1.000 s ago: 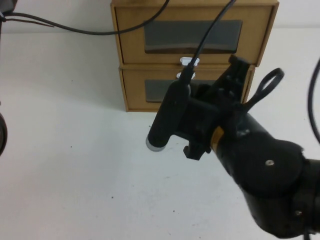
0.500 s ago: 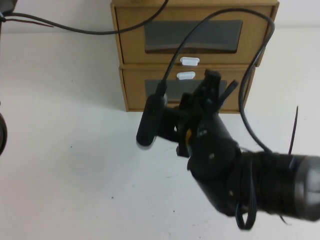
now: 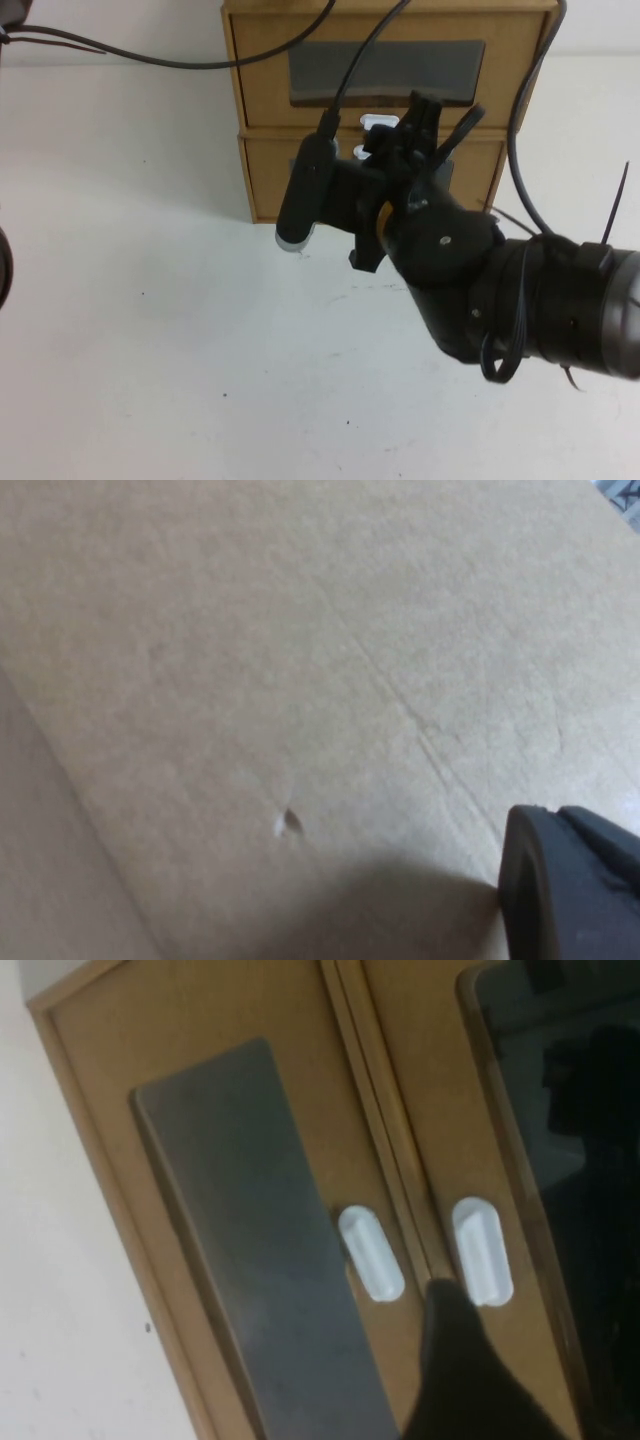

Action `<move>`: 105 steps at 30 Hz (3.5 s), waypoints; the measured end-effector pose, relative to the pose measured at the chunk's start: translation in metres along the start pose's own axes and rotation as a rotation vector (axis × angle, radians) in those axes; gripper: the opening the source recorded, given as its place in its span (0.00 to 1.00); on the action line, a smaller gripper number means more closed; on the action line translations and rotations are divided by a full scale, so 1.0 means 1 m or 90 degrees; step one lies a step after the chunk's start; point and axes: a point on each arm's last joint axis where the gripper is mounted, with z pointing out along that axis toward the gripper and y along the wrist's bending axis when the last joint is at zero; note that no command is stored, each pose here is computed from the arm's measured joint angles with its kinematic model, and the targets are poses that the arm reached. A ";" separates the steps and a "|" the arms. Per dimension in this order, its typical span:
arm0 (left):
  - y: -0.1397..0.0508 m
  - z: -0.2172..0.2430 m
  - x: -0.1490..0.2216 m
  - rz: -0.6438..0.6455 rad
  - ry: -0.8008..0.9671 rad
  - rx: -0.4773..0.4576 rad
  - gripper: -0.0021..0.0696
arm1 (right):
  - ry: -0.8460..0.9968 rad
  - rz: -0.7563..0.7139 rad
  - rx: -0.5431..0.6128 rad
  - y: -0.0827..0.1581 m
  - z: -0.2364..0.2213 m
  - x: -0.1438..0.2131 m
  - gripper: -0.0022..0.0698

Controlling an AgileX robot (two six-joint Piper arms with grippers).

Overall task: Open the shoe box
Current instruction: 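Pull the top drawer of the cardboard box fully open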

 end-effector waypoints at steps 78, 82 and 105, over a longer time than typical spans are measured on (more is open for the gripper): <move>-0.005 -0.002 0.003 -0.064 0.027 0.034 0.02 | 0.044 -0.026 -0.011 -0.004 0.087 0.027 0.40; -0.005 -0.002 0.003 -0.064 0.027 0.034 0.02 | 0.051 -0.031 -0.002 -0.005 0.086 0.027 0.31; -0.003 0.003 0.005 -0.075 0.031 0.048 0.02 | 0.073 -0.074 0.010 -0.005 0.085 0.027 0.05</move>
